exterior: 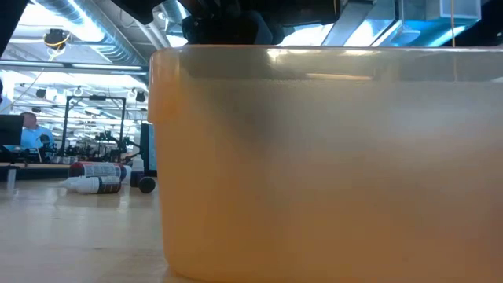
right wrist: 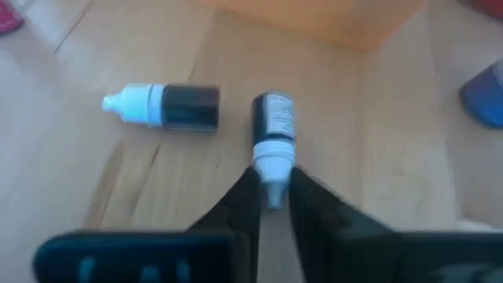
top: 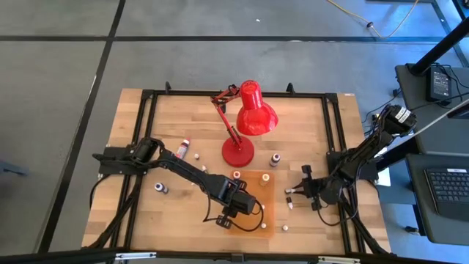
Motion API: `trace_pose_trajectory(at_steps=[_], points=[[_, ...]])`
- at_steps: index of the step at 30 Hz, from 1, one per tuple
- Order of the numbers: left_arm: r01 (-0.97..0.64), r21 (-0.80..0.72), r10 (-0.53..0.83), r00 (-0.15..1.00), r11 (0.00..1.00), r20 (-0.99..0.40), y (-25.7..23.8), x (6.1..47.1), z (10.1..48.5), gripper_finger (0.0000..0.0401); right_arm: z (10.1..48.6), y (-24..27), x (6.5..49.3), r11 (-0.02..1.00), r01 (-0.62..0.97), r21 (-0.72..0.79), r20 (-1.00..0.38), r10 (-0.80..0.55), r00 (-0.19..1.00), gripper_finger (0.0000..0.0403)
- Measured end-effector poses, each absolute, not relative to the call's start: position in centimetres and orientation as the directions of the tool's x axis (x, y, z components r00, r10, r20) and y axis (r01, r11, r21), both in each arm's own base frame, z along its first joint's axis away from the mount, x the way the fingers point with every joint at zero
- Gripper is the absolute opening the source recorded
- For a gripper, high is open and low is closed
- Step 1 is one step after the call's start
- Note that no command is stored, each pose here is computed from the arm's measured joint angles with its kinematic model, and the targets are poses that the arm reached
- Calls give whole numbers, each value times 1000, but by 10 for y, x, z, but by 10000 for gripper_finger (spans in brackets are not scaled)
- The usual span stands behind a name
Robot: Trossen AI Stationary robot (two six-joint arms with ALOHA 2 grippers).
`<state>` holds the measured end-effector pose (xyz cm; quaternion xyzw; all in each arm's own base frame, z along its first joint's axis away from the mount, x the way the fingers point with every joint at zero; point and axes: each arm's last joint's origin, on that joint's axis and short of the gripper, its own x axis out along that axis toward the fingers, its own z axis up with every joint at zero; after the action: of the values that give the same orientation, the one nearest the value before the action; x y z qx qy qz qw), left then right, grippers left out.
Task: Pick & Place food coloring
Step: Put the small black food coloring bottle into the orange bin
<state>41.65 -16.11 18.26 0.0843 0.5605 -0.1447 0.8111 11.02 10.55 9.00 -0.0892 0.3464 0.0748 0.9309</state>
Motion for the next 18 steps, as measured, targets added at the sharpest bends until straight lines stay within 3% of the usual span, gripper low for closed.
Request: trace_pose_trajectory(at_steps=[6, 11, 18], points=[[340, -57, -175, 327, 939, -929, -161, 416, 187, 110, 99, 113, 116, 975, -197, -101, -645, 87, 760, 50], [351, -64, -204, 380, 934, -902, -158, 411, 215, 107, 113, 122, 125, 977, -185, -109, -645, 73, 761, 52], [386, -40, -236, 477, 922, -847, -154, 398, 260, 111, 167, 143, 146, 962, -162, -222, -693, -39, 720, 52]])
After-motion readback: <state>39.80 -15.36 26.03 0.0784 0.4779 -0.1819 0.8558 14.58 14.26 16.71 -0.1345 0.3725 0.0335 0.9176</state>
